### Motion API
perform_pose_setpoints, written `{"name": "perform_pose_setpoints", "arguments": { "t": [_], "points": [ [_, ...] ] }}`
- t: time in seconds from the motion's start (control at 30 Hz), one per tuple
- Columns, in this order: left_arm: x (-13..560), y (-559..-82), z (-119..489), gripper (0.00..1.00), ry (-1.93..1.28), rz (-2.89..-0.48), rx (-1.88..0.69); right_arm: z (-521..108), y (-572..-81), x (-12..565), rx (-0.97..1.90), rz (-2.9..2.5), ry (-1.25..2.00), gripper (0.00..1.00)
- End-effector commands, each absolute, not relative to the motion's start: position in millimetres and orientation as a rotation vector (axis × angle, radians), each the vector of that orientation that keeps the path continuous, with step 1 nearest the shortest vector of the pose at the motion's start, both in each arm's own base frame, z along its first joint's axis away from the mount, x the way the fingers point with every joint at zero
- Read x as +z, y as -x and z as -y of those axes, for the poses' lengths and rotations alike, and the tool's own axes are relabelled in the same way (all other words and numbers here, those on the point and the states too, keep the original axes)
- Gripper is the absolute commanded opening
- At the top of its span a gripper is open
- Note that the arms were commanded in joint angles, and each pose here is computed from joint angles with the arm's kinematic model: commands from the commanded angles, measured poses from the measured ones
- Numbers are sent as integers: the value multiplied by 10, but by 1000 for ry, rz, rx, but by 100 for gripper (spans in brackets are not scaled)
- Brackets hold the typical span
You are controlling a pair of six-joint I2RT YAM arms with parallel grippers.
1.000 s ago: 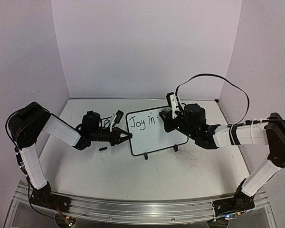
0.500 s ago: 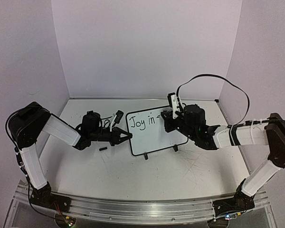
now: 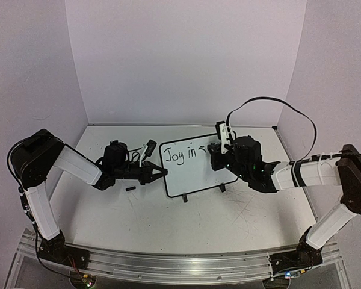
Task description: Write a sentence on the whiteboard
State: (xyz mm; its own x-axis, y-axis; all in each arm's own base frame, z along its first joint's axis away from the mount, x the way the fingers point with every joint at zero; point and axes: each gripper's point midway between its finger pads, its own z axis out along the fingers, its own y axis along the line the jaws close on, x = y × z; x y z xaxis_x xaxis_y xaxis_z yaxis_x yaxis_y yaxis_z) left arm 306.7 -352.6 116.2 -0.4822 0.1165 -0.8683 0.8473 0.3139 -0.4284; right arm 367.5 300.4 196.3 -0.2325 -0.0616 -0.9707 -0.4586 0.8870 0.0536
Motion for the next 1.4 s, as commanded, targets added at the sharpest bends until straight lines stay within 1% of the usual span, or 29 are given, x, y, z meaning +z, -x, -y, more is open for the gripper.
{"name": "perform_pose_setpoints", "arguments": {
  "t": [0.0, 0.4, 0.57, 0.7, 0.8, 0.87, 1.1, 1.37],
  "points": [
    [1190, -3141, 3508, 0, -878, -1818, -1149, -3027, -3640, 2007, 419, -1775, 386, 0],
    [1180, -3129, 3496, 0, -878, -1824, -1146, -3275, -3654, 2054, 474, -1758, 425, 0],
    [1179, -3139, 3504, 0, -878, -1824, -1147, -3337, -3636, 2226, 509, -1718, 426, 0],
    [1196, -3143, 3504, 0, -875, -1822, -1147, -3204, -3557, 2501, 521, -1664, 387, 0],
    [1198, -3137, 3494, 0, -874, -1823, -1141, -3047, -3464, 2588, 504, -1650, 370, 0],
    [1190, -3138, 3492, 0, -876, -1824, -1138, -2980, -3441, 2564, 477, -1654, 379, 0],
    [1172, -3154, 3492, 0, -875, -1831, -1135, -2954, -3607, 2438, 395, -1672, 422, 0],
    [1169, -3157, 3494, 0, -876, -1831, -1134, -2966, -3665, 2419, 380, -1672, 414, 0]
  ]
}}
